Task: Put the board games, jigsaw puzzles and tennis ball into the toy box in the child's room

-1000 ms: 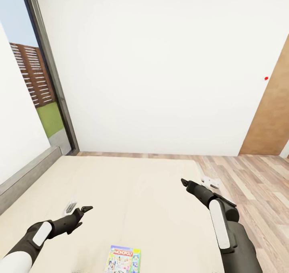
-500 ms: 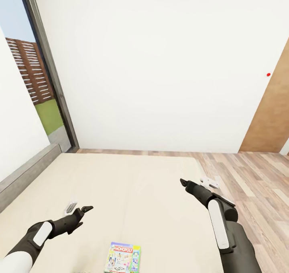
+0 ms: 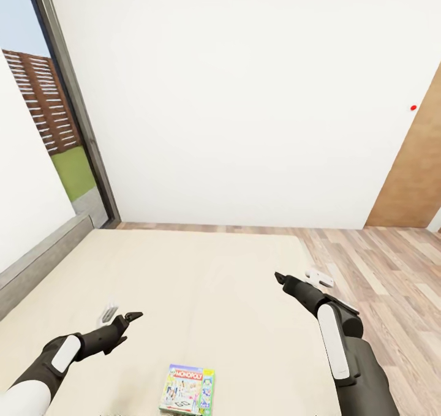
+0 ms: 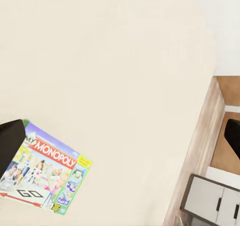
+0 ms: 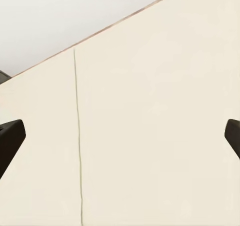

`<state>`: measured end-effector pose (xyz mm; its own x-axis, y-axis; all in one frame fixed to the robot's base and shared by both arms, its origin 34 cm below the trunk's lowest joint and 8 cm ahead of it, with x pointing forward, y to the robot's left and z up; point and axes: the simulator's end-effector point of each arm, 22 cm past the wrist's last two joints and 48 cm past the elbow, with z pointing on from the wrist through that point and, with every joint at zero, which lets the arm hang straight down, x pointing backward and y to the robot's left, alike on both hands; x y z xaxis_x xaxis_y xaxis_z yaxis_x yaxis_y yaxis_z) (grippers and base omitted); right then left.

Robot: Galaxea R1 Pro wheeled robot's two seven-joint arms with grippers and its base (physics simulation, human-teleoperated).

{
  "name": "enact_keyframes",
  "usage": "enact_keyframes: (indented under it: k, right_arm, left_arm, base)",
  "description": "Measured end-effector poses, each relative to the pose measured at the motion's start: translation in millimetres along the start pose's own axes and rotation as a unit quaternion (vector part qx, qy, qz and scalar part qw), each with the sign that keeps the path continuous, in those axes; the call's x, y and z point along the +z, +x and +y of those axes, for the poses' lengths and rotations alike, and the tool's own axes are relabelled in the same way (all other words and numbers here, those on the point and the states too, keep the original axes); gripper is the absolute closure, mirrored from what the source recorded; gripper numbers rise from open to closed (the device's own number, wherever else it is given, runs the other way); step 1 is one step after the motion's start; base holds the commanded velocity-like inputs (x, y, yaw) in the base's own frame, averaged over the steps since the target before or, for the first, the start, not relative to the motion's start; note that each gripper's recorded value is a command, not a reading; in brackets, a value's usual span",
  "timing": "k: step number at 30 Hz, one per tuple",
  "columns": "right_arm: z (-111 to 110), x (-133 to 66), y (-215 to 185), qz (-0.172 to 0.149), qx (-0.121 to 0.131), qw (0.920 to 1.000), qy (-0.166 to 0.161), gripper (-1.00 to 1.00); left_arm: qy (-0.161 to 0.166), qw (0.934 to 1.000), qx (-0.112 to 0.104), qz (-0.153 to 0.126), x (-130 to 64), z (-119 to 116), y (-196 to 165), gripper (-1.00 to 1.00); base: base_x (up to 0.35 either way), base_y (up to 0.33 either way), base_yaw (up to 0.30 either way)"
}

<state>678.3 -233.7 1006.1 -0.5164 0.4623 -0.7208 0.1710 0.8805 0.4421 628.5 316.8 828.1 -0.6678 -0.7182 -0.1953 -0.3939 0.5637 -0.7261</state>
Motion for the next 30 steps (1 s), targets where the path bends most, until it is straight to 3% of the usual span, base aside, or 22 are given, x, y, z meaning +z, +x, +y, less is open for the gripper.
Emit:
enact_keyframes:
  k: [9,30]
  right_arm:
    - [-4,4.4,6,0.006,0.001,1.0,0.004,-1.0]
    - [-11,14.6,20,0.021,0.002,0.9997,0.01,-1.0]
  left_arm:
    - [0.006,1.0,0.004,-0.005,6.5,-14,-13,-1.0]
    - [0.0,1.0,-0.003,0.007,20.0,-6,-1,-1.0]
  base:
    - [0.0,0.0,0.0]
    - [0.0,0.0,0.0]
